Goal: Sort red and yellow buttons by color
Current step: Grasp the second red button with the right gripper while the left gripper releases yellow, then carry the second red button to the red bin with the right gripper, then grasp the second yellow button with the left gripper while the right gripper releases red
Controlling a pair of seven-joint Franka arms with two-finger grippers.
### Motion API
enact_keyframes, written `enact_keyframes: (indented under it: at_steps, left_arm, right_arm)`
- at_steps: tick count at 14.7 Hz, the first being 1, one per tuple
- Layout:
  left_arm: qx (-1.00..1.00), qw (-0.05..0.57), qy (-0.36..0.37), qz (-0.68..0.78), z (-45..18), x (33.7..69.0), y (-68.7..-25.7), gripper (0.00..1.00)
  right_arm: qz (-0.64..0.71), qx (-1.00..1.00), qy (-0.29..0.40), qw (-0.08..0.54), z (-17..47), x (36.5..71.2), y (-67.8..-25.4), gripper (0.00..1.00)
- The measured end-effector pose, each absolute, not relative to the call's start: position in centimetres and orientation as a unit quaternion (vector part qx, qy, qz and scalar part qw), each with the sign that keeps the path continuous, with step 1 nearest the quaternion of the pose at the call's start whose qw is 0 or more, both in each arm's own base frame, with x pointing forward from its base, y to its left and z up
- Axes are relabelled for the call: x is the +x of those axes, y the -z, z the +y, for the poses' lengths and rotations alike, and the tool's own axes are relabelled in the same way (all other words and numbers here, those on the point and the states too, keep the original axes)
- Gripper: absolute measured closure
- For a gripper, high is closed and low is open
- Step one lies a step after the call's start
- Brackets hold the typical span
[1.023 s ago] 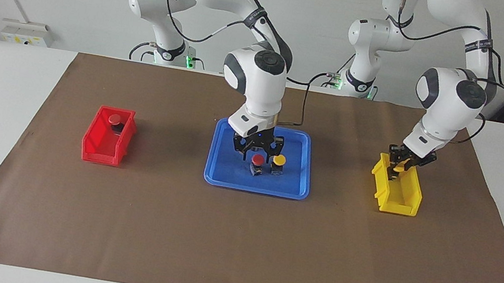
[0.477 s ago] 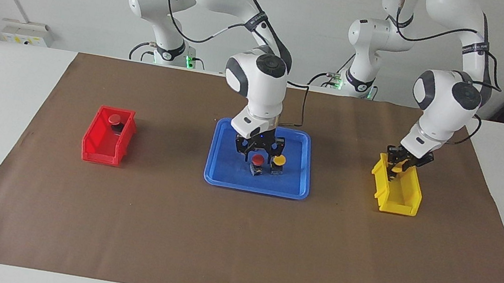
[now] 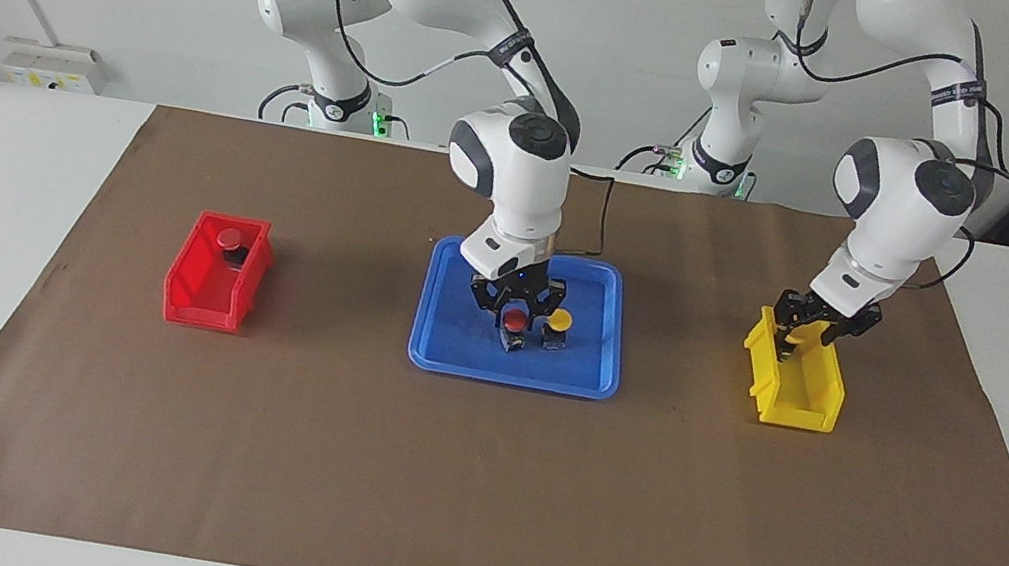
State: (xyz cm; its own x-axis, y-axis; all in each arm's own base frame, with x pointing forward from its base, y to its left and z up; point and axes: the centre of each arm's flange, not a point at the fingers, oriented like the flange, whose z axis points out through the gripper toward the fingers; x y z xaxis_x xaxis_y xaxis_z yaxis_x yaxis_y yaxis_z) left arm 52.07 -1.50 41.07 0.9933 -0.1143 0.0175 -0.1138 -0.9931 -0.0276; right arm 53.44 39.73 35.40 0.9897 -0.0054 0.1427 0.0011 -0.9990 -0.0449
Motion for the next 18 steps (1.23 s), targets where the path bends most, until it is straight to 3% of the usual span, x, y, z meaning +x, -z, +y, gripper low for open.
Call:
enact_keyframes:
  at_steps: [4,6,7,9,12,15,18]
  left_arm:
    - [-0.998,0.015,-0.002,0.058,-2.2,54.1,-56.5,0.23]
    - [-0.998,0.015,0.006,0.065,-3.7,53.4,-63.6,0.03]
    - [-0.998,0.014,0.018,0.062,-5.5,53.3,-65.2,0.0]
    - [-0.998,0.008,0.041,0.047,-10.9,53.8,-63.6,0.0]
    - [-0.998,-0.007,0.053,0.024,-20.8,53.4,-54.9,0.0]
    - [-0.999,-0.011,0.034,0.014,-31.3,51.3,-45.7,0.0]
    - [-1.0,-0.007,0.019,0.021,-36.8,49.7,-40.4,0.0]
  right_arm:
    - [0.013,-0.998,0.058,-0.001,36.4,56.5,-41.4,0.59]
    - [0.012,-0.999,0.047,-0.016,28.3,59.0,-46.8,0.59]
    - [0.006,-0.999,0.039,-0.023,22.9,59.9,-49.0,0.59]
    - [-0.006,-0.999,0.03,-0.028,12.3,60.5,-51.3,0.59]
    - [-0.025,-0.999,0.013,-0.031,1.7,60.2,-50.0,0.59]
    - [-0.046,-0.998,0.018,-0.031,-3.5,59.7,-46.8,0.59]
    - [-0.044,-0.998,0.034,-0.008,-6.0,57.9,-43.0,0.59]
